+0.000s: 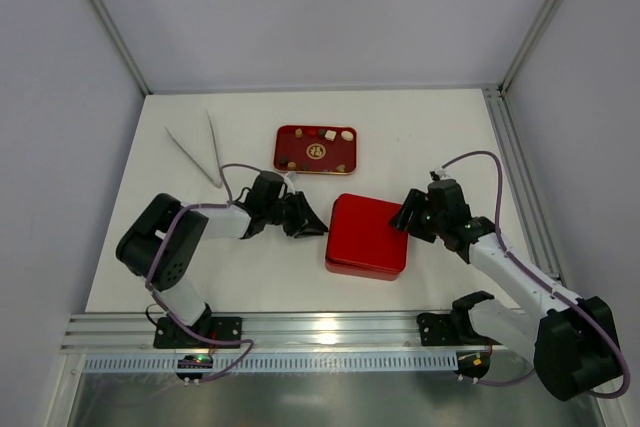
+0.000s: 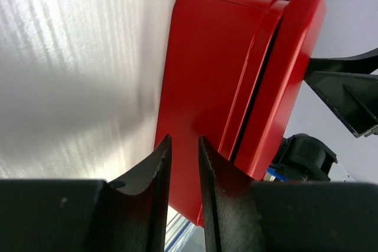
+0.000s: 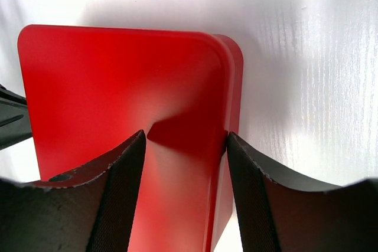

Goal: Pack the chocolate

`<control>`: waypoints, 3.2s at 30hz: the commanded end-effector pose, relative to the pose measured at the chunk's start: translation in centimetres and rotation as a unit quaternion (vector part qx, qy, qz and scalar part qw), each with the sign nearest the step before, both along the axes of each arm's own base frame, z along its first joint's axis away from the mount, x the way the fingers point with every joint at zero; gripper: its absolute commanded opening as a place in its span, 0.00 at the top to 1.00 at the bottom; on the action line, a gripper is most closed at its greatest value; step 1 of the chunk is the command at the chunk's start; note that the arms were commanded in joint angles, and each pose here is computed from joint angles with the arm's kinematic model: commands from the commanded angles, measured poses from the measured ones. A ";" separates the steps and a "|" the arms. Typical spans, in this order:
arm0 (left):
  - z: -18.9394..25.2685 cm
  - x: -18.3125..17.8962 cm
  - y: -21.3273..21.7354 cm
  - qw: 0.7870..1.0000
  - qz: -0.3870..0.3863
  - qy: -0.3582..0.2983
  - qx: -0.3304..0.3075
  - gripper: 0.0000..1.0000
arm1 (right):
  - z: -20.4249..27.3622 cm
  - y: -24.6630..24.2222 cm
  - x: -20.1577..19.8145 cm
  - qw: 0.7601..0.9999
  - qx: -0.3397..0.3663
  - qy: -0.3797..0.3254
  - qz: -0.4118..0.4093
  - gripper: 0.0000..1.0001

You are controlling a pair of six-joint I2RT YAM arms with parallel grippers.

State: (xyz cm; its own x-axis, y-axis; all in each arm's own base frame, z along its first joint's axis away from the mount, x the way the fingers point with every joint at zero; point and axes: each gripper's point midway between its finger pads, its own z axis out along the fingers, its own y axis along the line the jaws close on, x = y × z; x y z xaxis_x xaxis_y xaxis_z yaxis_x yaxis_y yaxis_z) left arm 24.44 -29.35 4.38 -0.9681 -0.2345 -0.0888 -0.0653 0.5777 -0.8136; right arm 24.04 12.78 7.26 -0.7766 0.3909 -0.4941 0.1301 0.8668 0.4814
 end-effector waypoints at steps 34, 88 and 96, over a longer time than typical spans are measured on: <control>0.5 0.5 -1.4 0.999 0.004 -0.021 0.047 0.77 | 0.8 0.9 -0.6 0.994 -0.097 -0.025 0.034 0.32; 1.1 0.9 1.5 0.990 0.018 -0.053 0.128 0.56 | -0.6 4.0 -2.3 0.980 -0.160 0.012 0.116 0.00; 3.2 2.8 4.1 0.987 0.045 -0.074 0.135 0.45 | -0.8 4.3 -2.0 0.981 -0.142 0.018 0.129 0.00</control>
